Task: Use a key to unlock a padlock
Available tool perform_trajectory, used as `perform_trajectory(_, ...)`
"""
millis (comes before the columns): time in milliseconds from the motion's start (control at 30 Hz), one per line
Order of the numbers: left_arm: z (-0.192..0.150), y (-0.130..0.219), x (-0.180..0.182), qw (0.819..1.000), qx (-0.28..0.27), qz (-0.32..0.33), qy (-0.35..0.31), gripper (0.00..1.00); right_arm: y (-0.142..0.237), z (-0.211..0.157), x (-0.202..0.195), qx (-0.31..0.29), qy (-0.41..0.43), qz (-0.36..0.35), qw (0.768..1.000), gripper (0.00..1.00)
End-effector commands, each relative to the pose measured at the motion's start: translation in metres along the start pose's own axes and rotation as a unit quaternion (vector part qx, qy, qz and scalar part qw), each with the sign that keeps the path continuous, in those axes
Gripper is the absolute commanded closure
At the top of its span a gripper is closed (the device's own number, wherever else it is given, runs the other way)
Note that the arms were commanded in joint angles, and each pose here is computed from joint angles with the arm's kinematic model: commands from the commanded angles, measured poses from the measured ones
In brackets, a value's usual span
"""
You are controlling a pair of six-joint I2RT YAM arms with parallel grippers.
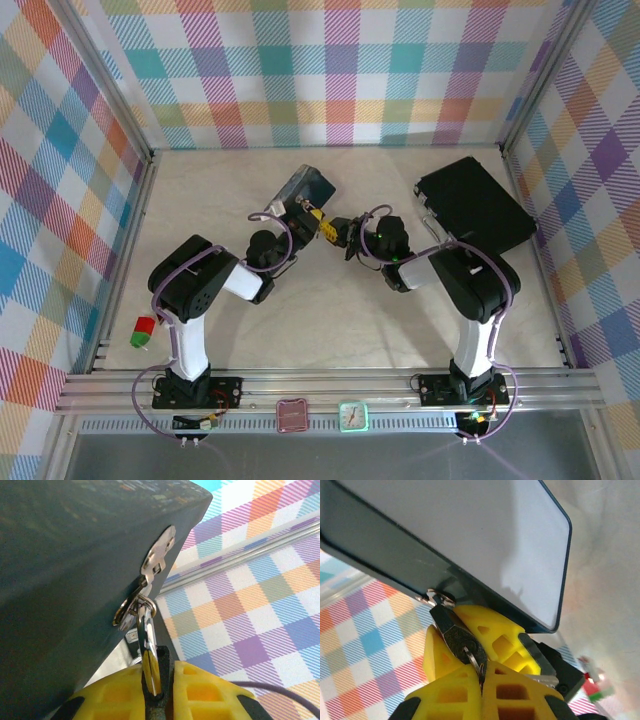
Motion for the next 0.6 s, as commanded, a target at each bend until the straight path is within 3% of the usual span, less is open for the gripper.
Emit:
perform_trajectory(0,-0.043,0.0,0.033,0.995,0.082,0.049,-0.026,1.0,0.009,-0.028,0.083,0.027,-0.016,0.155,0.987,1.0)
perform_trajectory(133,-0.041,0.0,0.029,0.995,0.08,0.045,-0.03,1.0,0.005,-0.023,0.057,0.022,-0.011,0.124,0.992,1.0)
perform_trajectory(567,-0.034,0.008,0.031,0.994,0.074,0.061,-0.047,1.0,-0.009,-0.005,0.025,0.073,0.182,0.081,0.977,1.0)
Point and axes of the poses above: each hand's point on the last joint's axis, 136 mm out from that joint toward the fingers, its own y axis back along the fingers, its own x axis along the line the jaws close on, z = x × y, the point moved 5 cm from there along y, back along the fingers, and after that the axes turned 15 degrees about y, right-handed, at the moved point
